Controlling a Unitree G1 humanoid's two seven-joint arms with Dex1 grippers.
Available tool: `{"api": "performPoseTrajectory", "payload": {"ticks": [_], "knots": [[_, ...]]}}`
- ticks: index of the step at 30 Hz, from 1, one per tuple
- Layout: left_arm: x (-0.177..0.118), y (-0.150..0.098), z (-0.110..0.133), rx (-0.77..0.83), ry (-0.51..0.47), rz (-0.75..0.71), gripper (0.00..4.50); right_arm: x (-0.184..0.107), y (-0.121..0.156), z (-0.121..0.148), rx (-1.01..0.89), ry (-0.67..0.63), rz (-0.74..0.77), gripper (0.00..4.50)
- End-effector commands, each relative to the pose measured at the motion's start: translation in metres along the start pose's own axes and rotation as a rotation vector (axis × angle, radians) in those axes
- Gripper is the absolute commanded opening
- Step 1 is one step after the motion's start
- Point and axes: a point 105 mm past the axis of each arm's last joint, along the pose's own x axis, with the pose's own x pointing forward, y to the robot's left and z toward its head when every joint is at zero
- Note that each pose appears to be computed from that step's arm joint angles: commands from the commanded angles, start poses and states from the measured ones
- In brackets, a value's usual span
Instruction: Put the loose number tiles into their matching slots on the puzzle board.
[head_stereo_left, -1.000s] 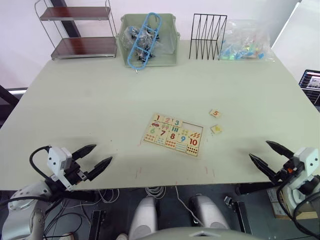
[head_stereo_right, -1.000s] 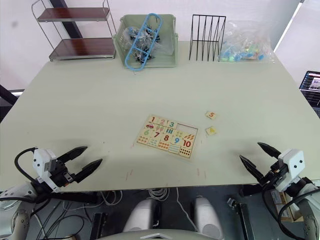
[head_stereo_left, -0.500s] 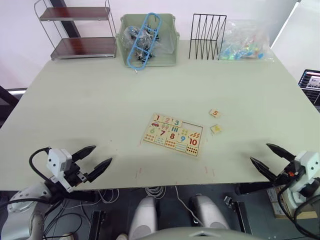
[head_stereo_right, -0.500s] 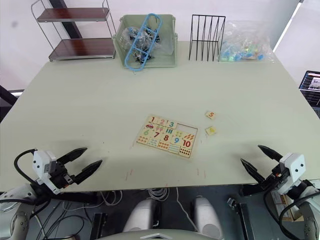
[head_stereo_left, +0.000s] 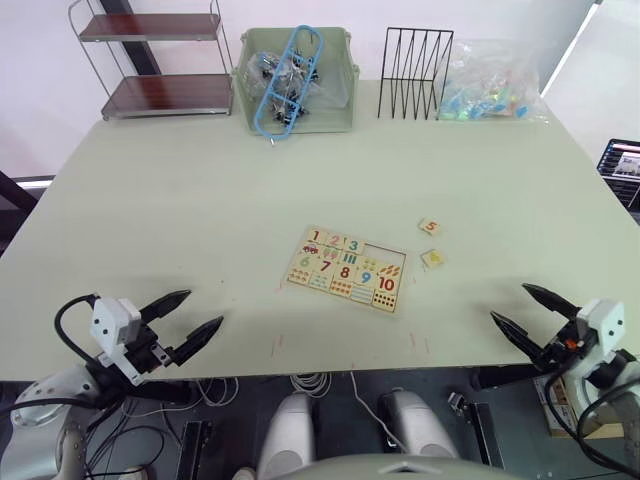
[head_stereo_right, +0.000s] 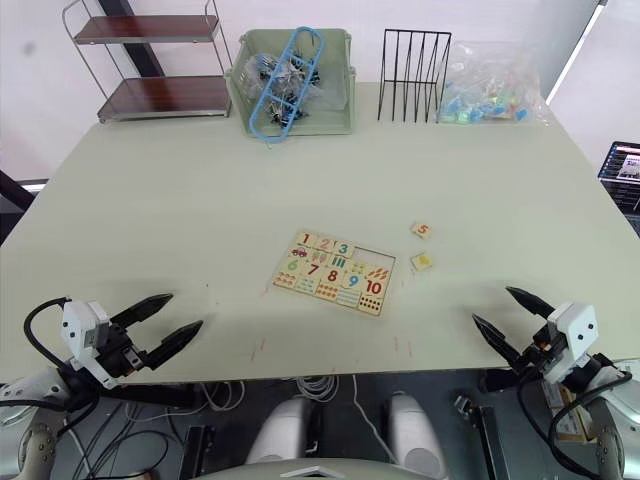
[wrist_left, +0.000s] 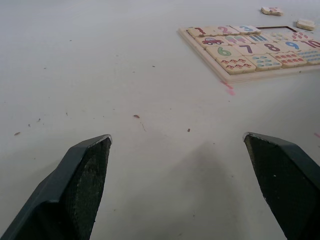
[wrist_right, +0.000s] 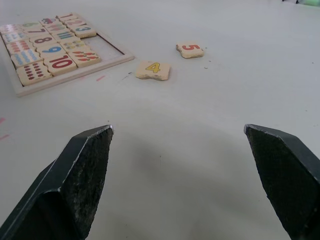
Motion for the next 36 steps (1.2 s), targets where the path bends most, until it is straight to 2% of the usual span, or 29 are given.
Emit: {"api": "performPoseTrajectory", "payload": {"ticks": [1,7,12,19,24,36], "knots": [[0.0,0.0,0.014,0.048,-0.05,-0.018,4.5,0.008,0.0,0.016,-0.039,-0.047,-0.001,4.39],[0.009,-0.004,0.025,0.078,-0.083,-0.077,4.5,0.025,-0.001,0.023,-0.055,-0.033,-0.035,4.39],[0.016,-0.009,0.037,0.098,-0.114,-0.135,4.5,0.044,0.01,0.035,-0.029,-0.044,-0.017,4.39],[0.03,-0.02,0.056,0.153,-0.142,-0.265,4.5,0.079,0.013,0.039,0.039,0.029,-0.031,4.39],[0.035,-0.023,0.063,0.18,-0.144,-0.346,4.5,0.103,0.016,0.039,0.053,0.079,-0.041,4.39],[0.03,-0.019,0.075,0.225,-0.114,-0.502,4.5,0.125,0.024,0.021,0.097,0.214,-0.106,4.39]]}}
